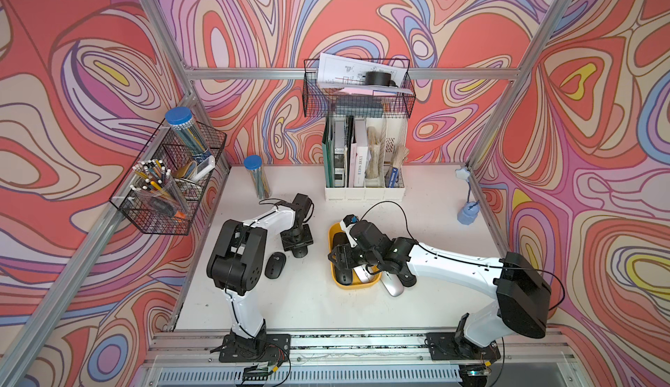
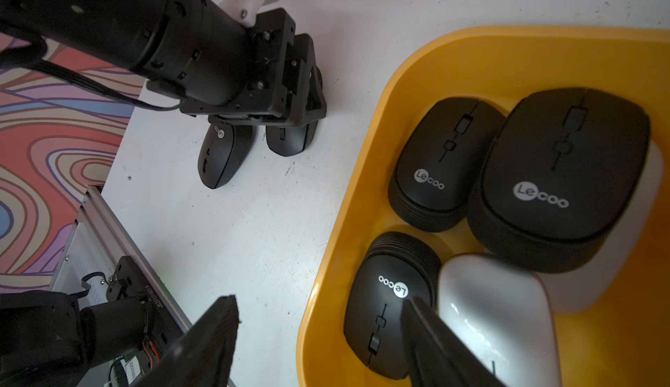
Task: Put the mouse in the storage box
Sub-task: Pick up the mouse from the center of the board, then place the mouse in the storage box.
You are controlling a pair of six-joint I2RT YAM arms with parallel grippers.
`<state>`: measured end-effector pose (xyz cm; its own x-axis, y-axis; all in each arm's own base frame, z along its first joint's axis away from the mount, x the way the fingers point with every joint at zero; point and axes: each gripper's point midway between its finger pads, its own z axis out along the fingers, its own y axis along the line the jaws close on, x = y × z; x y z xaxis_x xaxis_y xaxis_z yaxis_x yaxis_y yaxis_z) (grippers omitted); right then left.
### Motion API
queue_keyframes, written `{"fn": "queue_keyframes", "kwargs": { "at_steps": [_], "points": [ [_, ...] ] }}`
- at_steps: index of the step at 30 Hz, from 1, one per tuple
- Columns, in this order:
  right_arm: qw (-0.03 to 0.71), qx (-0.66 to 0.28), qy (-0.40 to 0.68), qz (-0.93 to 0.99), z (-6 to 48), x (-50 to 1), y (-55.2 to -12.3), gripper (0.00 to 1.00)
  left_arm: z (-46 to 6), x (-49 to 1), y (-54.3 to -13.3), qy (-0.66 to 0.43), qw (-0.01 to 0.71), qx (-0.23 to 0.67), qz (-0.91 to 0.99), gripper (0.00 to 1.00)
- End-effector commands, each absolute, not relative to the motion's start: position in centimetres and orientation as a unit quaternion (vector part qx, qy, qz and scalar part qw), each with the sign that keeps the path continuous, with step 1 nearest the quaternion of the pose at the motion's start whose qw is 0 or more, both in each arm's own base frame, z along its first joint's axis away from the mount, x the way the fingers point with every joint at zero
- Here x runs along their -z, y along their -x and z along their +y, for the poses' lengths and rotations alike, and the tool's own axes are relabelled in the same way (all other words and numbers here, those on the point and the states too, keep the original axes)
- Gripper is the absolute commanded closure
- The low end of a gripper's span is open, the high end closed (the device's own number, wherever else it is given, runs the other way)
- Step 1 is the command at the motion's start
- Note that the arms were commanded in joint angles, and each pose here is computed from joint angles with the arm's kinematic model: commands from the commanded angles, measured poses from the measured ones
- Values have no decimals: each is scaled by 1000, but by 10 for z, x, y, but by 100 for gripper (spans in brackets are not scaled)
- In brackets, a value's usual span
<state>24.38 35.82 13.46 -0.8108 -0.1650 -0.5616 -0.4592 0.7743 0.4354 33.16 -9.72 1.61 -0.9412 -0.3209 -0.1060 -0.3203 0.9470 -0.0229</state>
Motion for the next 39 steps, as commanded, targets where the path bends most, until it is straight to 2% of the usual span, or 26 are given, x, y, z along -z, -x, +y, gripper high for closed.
{"fn": "queue_keyframes", "kwargs": {
  "at_steps": [1,19,27,39],
  "points": [
    [259,-290,174,905,356,-138,-241,27,-99,1,-313,154,12,1,988,47],
    [255,-330,175,892,382,-146,-246,27,-100,-54,-305,133,59,25,989,50],
    [273,-311,173,894,363,-154,-244,27,-107,-72,-300,111,74,36,990,50],
    [288,-278,170,900,333,-154,-235,27,-151,-107,-290,51,98,61,992,50]
  ]
}}
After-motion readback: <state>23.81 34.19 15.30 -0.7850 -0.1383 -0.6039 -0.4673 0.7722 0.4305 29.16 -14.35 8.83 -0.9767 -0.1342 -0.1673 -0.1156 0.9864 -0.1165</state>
